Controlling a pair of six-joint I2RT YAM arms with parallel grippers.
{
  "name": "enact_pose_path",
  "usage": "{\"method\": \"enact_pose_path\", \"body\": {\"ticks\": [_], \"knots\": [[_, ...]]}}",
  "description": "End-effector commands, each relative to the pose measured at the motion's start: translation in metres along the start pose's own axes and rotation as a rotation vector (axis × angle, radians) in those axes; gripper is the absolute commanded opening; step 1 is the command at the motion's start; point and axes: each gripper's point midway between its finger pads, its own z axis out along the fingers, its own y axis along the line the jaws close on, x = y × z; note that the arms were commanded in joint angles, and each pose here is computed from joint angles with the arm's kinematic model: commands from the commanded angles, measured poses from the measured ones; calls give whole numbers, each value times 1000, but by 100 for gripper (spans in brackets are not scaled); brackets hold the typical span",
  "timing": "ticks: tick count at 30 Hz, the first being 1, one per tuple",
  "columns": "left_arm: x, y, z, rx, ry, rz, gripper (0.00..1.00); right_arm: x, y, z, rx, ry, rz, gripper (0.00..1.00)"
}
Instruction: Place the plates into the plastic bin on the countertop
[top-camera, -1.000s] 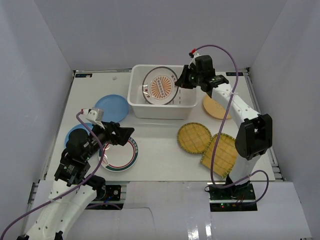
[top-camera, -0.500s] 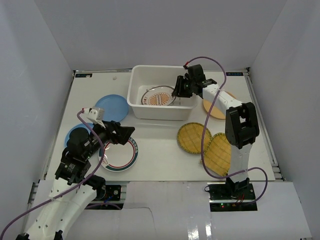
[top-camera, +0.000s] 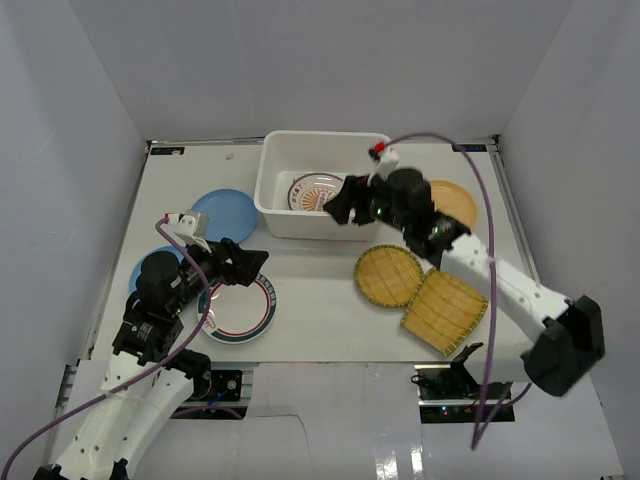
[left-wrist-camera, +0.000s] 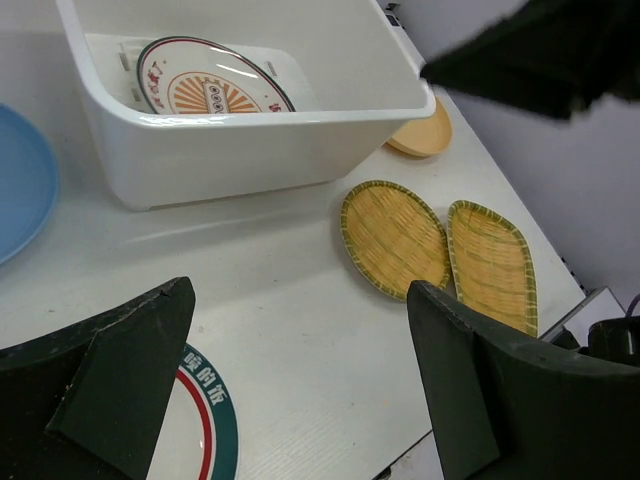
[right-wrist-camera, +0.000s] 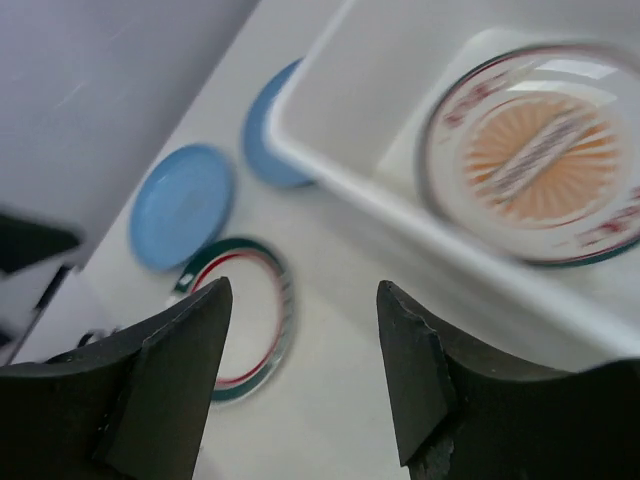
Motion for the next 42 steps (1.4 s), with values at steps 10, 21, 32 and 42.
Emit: {"method": "enact_pose_path", "body": {"ticks": [10, 21, 32, 42], "knots": [[-8, 23, 0, -106, -45, -2, 98, 229, 102, 25, -232, 165, 443, 71], [-13, 26, -5, -128, -70, -2, 98, 281, 120, 96, -206, 258, 631, 48], [-19, 28, -7, -149, -90, 3, 98, 211, 71, -7, -133, 97, 429, 8], [-30, 68, 13, -374, -63, -71, 94, -24, 36, -119, -55, -344, 189, 8]]}}
